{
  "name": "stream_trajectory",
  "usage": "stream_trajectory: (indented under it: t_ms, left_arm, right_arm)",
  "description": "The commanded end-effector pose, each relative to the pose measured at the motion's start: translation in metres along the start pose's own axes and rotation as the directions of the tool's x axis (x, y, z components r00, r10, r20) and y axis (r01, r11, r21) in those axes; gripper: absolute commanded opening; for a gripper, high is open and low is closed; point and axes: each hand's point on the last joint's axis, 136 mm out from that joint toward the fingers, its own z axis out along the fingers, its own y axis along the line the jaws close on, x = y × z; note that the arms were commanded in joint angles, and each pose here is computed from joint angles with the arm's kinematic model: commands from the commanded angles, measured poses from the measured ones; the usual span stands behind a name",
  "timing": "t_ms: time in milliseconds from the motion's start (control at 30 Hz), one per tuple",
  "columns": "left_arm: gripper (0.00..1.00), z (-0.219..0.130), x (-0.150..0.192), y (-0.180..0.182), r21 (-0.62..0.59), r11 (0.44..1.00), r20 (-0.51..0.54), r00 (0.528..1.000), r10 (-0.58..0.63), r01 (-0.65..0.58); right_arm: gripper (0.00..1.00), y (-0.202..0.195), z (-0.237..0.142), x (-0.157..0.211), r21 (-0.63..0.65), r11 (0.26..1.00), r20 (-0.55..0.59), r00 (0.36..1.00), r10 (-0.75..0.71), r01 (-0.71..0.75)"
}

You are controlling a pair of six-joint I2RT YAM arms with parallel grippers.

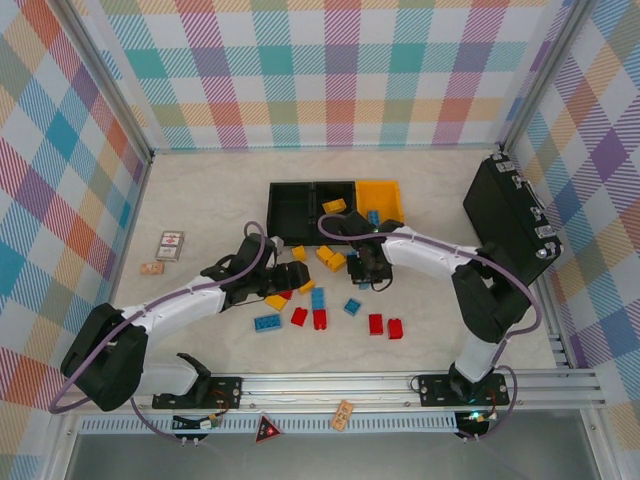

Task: Sort the legos into containers by color
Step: Pick up the lego from the center of the table, then place the lego in the container.

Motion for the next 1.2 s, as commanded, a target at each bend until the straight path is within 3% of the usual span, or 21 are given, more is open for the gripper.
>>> stream_trajectory:
  t_ms: [0, 333, 600, 1167]
  left_arm:
    - [0.71, -0.001, -0.009, -0.021, 0.05, 0.998, 0.022, 0.999, 0.03, -0.031]
    - [0.71, 0.003, -0.008, -0.043, 0.077, 0.994, 0.013, 0.997, 0.078, -0.079]
    - [0.71, 0.005, -0.005, -0.043, 0.069, 0.994, 0.009, 0.997, 0.079, -0.08]
    - [0.71, 0.009, -0.002, -0.039, 0.057, 0.995, 0.001, 0.997, 0.077, -0.077]
  right_arm:
    - [0.19, -0.011, -0.029, -0.024, 0.019, 1.0, 0.083, 0.996, -0.016, 0.014]
    - [0.2, -0.037, -0.052, -0.093, 0.029, 0.999, 0.197, 0.98, 0.018, -0.025]
    - [0.2, -0.051, -0.04, -0.137, 0.042, 0.997, 0.217, 0.974, 0.058, -0.069]
    - [0.23, -0.081, -0.007, -0.159, 0.218, 0.973, 0.201, 0.979, 0.031, -0.075]
